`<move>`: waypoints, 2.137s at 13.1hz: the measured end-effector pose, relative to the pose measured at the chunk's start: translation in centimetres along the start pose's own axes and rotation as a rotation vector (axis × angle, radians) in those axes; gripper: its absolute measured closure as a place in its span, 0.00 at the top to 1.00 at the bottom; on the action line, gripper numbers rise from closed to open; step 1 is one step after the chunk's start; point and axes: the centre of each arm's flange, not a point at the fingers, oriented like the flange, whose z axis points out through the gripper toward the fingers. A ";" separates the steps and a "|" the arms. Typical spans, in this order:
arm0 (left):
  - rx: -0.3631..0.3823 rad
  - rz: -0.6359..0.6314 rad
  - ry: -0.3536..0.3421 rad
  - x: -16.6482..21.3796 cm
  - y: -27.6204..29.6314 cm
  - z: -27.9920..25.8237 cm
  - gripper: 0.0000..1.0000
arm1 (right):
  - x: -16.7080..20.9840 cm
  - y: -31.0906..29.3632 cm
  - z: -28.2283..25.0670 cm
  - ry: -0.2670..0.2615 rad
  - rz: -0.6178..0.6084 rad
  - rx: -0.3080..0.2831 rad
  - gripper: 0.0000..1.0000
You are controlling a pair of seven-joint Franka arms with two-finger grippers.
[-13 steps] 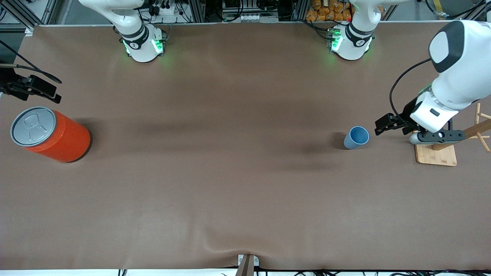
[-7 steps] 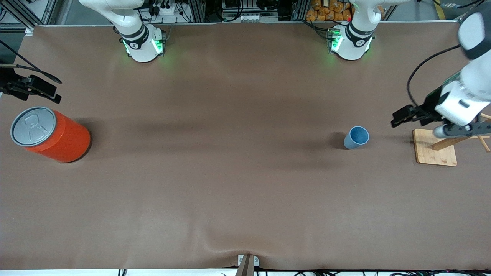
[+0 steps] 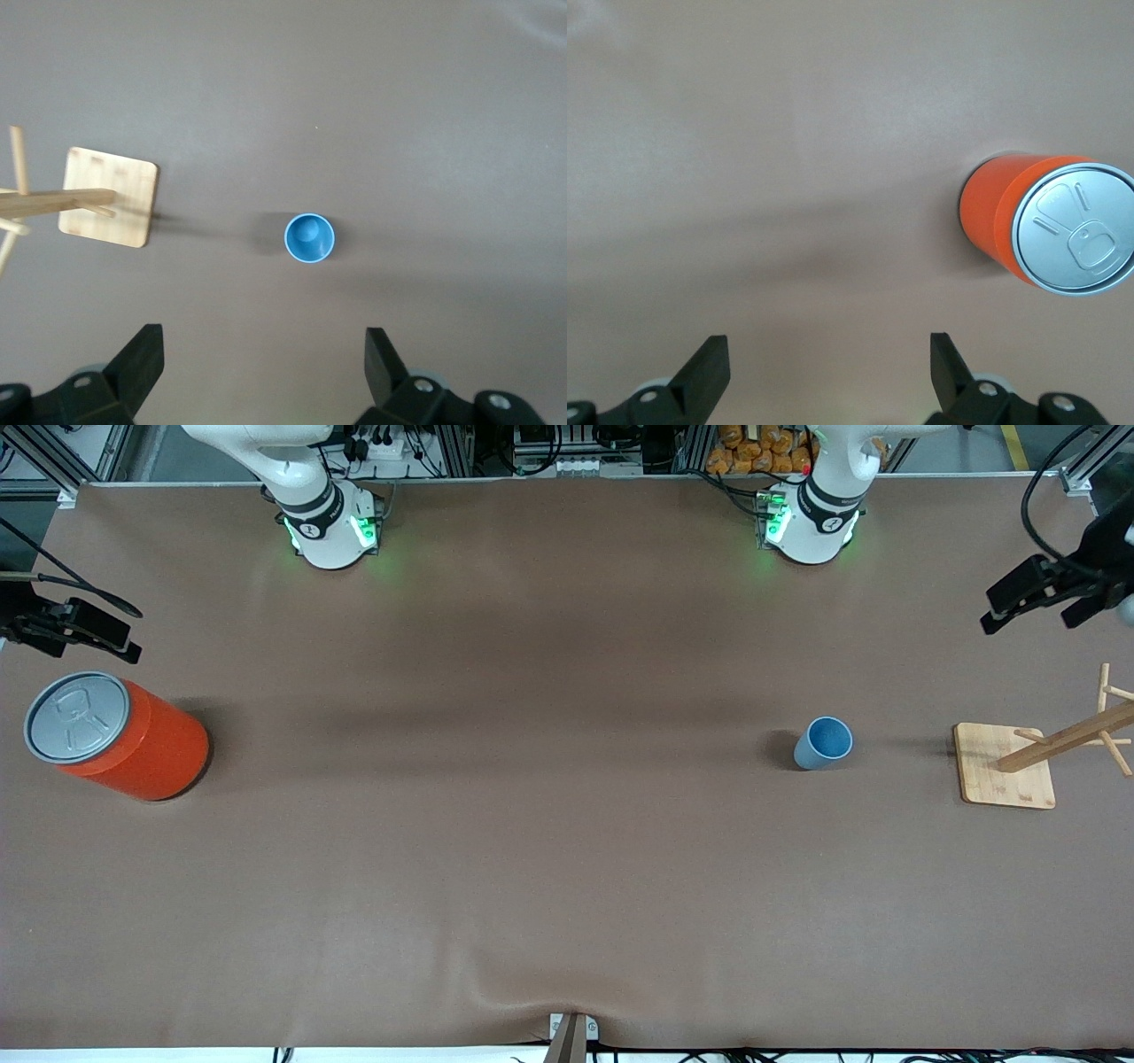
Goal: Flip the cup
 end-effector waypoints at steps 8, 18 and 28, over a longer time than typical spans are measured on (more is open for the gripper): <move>0.019 0.045 -0.043 1.5 -1.2 2.4 1.00 | 0.0 -0.1 0.0 -0.001 -0.002 0.000 1.00; 0.019 0.035 -0.052 1.8 -1.8 2.9 1.00 | 0.0 -0.2 0.0 -0.001 -0.005 0.000 1.00; 0.020 0.039 -0.057 2.0 -1.7 3.2 1.00 | 0.0 -0.2 0.0 -0.002 -0.005 0.000 1.00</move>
